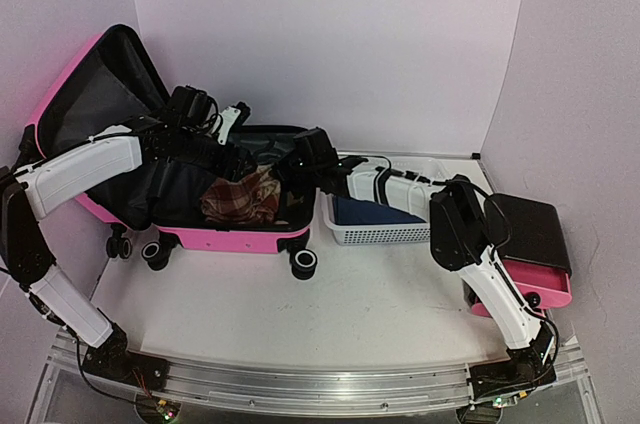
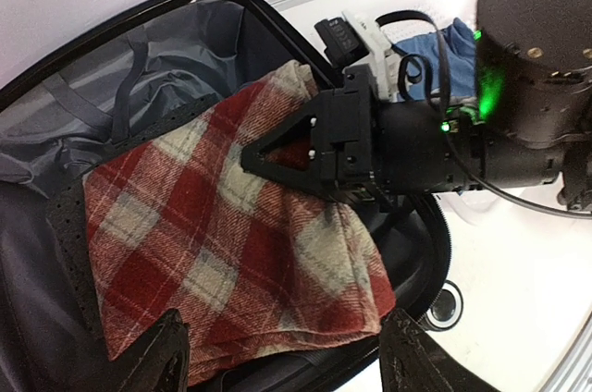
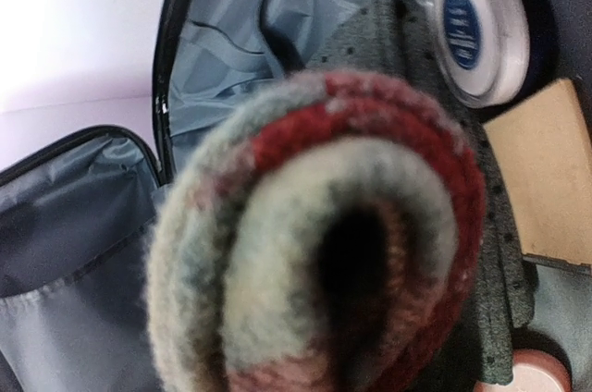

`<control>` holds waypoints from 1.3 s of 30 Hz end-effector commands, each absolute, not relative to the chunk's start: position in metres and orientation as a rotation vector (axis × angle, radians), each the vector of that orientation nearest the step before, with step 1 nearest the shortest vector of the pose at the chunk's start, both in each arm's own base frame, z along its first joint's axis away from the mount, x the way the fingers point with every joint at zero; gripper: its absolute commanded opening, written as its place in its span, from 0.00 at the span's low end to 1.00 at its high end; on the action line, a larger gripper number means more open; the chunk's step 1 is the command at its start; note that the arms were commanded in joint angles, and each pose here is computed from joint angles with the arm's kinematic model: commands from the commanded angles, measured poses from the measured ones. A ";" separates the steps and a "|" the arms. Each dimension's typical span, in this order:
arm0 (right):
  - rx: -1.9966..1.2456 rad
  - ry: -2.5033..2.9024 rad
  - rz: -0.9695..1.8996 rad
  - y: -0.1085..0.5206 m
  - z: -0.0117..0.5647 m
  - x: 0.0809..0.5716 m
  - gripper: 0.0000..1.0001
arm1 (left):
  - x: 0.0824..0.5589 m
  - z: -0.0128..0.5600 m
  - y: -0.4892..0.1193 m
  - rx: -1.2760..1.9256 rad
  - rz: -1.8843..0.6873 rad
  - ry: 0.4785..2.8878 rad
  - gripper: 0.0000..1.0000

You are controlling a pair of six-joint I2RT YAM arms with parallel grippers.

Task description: Open, take out, and arrange the luggage

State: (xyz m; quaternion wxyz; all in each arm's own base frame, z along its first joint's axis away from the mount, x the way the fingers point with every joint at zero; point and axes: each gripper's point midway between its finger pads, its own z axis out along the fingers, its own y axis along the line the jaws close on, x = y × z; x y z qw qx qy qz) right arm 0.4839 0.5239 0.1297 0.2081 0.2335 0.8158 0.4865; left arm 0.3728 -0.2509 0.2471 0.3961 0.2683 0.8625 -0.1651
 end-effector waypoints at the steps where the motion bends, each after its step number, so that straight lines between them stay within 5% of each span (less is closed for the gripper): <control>1: 0.393 2.073 1.516 0.536 0.243 0.478 0.00 | 0.376 0.273 -0.241 0.625 -0.382 2.123 0.70; 16: 0.370 2.296 1.339 0.457 0.246 0.440 0.00 | 0.379 0.276 -0.241 0.610 -0.399 2.107 0.70; 39: 0.025 2.472 1.371 0.289 0.188 0.479 0.00 | 0.379 0.282 -0.252 0.610 -0.477 2.105 0.70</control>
